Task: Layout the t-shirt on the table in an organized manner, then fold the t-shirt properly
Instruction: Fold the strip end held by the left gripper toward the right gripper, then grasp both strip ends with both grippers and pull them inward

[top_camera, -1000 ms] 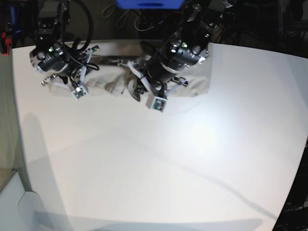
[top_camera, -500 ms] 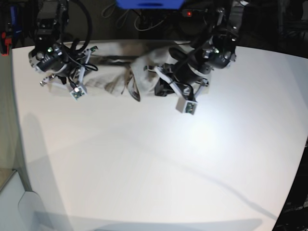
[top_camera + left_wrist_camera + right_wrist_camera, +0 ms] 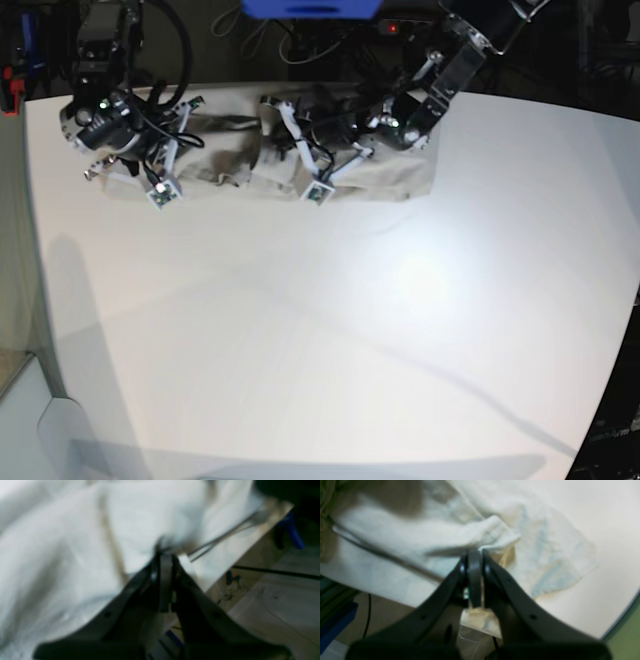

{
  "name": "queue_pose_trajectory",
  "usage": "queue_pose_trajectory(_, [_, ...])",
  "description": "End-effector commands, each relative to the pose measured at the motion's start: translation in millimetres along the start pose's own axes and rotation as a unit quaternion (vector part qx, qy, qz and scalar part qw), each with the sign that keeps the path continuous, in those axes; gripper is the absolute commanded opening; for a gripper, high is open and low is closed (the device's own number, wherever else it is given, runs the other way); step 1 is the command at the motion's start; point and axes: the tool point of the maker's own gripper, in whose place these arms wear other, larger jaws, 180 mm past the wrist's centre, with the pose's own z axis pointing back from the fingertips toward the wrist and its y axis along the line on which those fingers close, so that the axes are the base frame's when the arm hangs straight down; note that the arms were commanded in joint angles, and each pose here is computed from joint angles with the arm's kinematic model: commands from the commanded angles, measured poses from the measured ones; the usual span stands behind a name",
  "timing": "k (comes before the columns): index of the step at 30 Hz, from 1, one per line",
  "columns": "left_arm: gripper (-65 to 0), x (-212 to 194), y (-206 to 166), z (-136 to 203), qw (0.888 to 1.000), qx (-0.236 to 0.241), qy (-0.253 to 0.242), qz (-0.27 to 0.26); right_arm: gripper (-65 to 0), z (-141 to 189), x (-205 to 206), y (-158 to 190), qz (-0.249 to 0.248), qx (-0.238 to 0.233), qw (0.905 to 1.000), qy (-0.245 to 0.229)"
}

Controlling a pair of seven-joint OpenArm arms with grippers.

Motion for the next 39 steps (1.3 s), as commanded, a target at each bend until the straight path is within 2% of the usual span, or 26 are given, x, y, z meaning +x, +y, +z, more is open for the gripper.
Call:
queue_pose_trajectory(1, [-64.9, 2.9, 0.6, -0.5, 1.000, 0.003, -0.001, -0.007, -65.0, 3.8, 6.4, -4.2, 0.004, -0.006, 0.9999, -0.014])
queue_pose_trajectory(4, [-64.9, 10.6, -5.7, 4.1, 1.000, -0.003, -0.013, -0.015, -64.9, 3.9, 6.0, -5.1, 0.005, -0.007, 0.9999, -0.013])
queue_pose_trajectory(8, [-64.9, 35.0, -17.1, 27.0, 0.997, -0.013, -0.059, -0.046, -64.6, 5.9, 6.9, -7.7, 0.011, -0.011, 0.9998, -0.014])
queue_pose_trajectory(10, [-64.9, 45.6, -24.2, 38.2, 0.995, -0.018, -0.079, -0.061, -61.7, 8.5, 9.6, -8.9, 0.012, -0.015, 0.9996, -0.019])
queue_pose_trajectory(13, [-64.9, 67.3, -18.9, 59.4, 0.991, -0.009, -0.120, -0.062, -51.3, 18.0, 13.1, -13.8, 0.015, -0.029, 0.9992, -0.023])
queue_pose_trajectory(15, [-64.9, 78.5, -4.2, 73.7, 0.989, 0.010, -0.142, -0.049, -42.1, 21.2, 11.0, -15.8, 0.017, -0.034, 0.9992, -0.013])
queue_pose_trajectory(17, [-64.9, 79.8, 20.6, 85.4, 0.987, 0.039, -0.155, -0.024, -33.4, 22.8, 9.0, -16.3, 0.016, -0.035, 0.9992, -0.006])
queue_pose_trajectory(20, [-64.9, 71.4, 59.3, 103.2, 0.983, 0.083, -0.164, 0.016, -26.1, 23.2, 4.0, -17.9, 0.011, -0.037, 0.9993, -0.001])
queue_pose_trajectory(25, [-64.8, 45.8, 95.8, 120.0, 0.979, 0.131, -0.152, 0.046, -25.6, 28.7, -6.1, -40.1, -0.035, -0.056, 0.9978, -0.003])
queue_pose_trajectory(27, [-64.8, 37.5, 100.7, 122.4, 0.979, 0.137, -0.144, 0.046, -25.4, 31.6, -6.1, -49.2, -0.054, -0.060, 0.9967, -0.010])
queue_pose_trajectory(31, [-64.8, 26.1, 106.5, 125.0, 0.980, 0.146, -0.130, 0.045, -25.4, 37.6, -18.2, -63.6, -0.089, -0.068, 0.9937, 0.008])
queue_pose_trajectory(36, [-64.8, 24.8, 108.8, 127.1, 0.980, 0.149, -0.127, 0.042, -25.3, 33.7, -28.5, -55.2, -0.157, -0.035, 0.9869, -0.002])
queue_pose_trajectory(39, [-64.8, 24.6, 108.8, 127.0, 0.980, 0.149, -0.125, 0.042, -25.3, 25.9, -27.1, -45.2, -0.176, -0.003, 0.9842, -0.015])
